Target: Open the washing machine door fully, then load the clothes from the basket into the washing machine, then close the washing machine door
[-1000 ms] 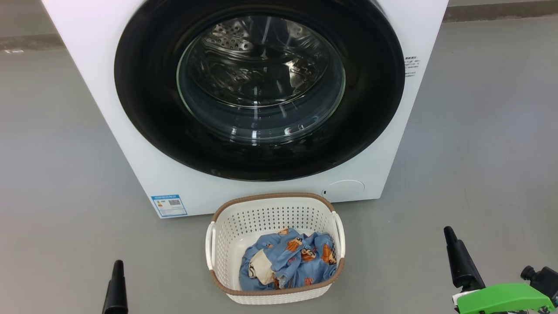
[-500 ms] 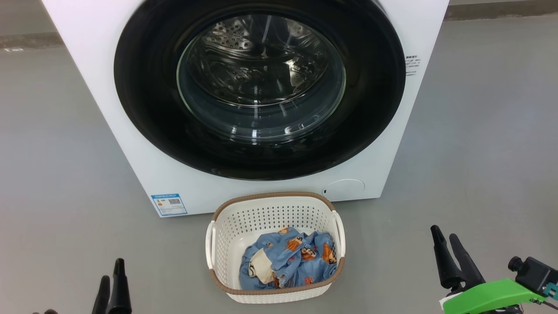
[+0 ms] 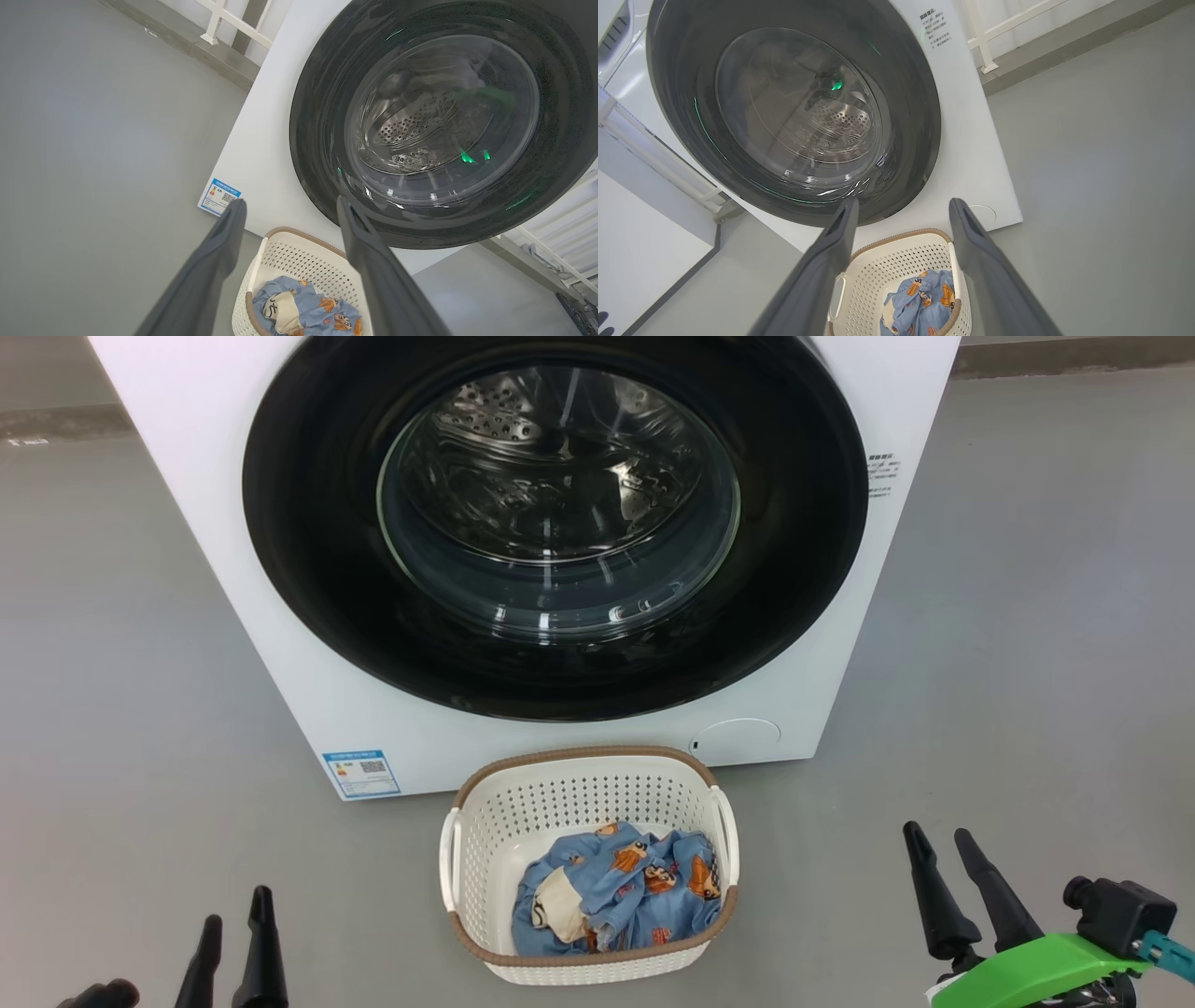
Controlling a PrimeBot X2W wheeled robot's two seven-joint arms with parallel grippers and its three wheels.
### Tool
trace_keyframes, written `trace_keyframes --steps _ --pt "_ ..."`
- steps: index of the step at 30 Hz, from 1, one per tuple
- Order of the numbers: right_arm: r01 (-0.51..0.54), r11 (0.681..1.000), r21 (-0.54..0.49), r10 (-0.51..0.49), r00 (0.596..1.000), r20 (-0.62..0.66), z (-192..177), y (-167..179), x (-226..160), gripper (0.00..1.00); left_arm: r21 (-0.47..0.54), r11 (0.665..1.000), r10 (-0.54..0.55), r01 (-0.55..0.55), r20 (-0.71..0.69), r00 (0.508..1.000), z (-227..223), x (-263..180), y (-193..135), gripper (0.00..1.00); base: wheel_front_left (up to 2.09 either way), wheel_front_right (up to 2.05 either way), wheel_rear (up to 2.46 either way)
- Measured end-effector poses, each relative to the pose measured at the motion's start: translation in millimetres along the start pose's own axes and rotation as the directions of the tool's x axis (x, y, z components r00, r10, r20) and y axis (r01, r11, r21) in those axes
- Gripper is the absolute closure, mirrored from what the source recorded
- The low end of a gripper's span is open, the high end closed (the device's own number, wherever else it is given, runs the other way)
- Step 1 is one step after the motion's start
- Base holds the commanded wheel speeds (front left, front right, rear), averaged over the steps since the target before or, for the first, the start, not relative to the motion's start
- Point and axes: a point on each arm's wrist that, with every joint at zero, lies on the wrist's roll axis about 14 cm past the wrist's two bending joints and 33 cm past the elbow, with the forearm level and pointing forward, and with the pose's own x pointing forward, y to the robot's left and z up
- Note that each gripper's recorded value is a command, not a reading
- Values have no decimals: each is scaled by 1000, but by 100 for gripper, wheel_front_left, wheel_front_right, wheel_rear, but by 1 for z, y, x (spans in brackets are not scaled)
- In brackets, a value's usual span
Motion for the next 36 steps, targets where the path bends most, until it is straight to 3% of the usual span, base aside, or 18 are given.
trace_keyframes --steps 13,36 --pt "-51 982 -182 49 999 -15 -4 8 1 0 221 975 -24 22 7 1000 3 -1 0 0 0 0 0" --pt "-83 904 -419 81 996 -24 -8 5 1 0 500 865 -56 29 40 998 14 -3 4 0 0 0 0"
